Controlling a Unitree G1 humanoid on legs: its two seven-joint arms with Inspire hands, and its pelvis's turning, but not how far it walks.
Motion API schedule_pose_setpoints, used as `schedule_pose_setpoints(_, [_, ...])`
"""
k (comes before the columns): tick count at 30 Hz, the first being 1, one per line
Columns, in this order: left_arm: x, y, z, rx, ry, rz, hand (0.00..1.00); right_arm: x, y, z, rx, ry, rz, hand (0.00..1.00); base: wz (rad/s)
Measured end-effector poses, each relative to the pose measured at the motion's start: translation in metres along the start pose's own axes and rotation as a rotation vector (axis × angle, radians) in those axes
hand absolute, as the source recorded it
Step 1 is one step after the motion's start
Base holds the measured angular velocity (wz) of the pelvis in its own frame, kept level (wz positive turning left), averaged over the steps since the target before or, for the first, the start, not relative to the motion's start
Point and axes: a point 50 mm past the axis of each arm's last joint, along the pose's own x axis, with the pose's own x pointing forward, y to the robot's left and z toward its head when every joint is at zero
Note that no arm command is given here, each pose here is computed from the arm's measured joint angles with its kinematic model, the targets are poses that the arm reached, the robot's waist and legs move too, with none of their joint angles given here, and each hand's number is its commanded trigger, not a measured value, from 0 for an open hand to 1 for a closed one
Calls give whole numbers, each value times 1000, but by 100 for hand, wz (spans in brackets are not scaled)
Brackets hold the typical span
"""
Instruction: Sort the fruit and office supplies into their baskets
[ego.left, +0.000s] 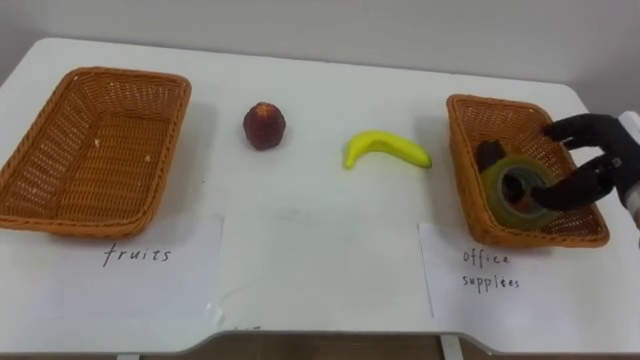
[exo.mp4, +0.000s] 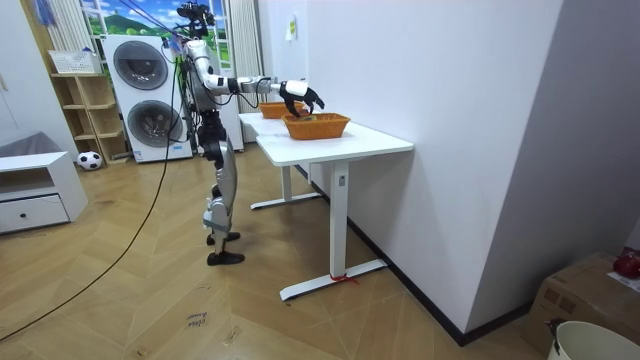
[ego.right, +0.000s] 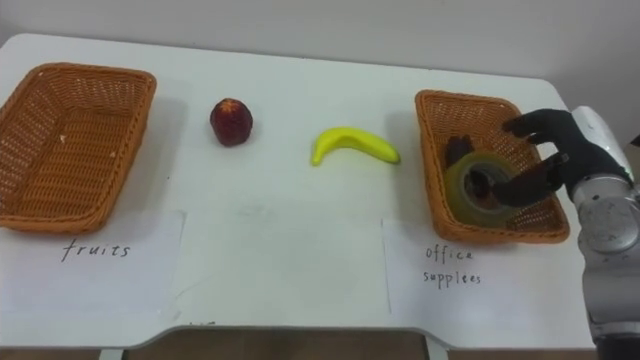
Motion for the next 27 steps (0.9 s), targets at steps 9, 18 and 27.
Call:
schedule_pose_setpoints(9, [0, -1, 0, -17, 2, -2, 0, 0, 3, 1, 11, -2, 5, 0, 0])
schedule_pose_setpoints(18, [0, -1, 2, -27, -1, -6, 0, 0, 2, 1, 13, -5, -30, 0, 0])
schedule_pose_setpoints(27, [2, -1, 9, -31, -16, -14, 0, -3, -9, 22, 102, -106, -112, 0, 0])
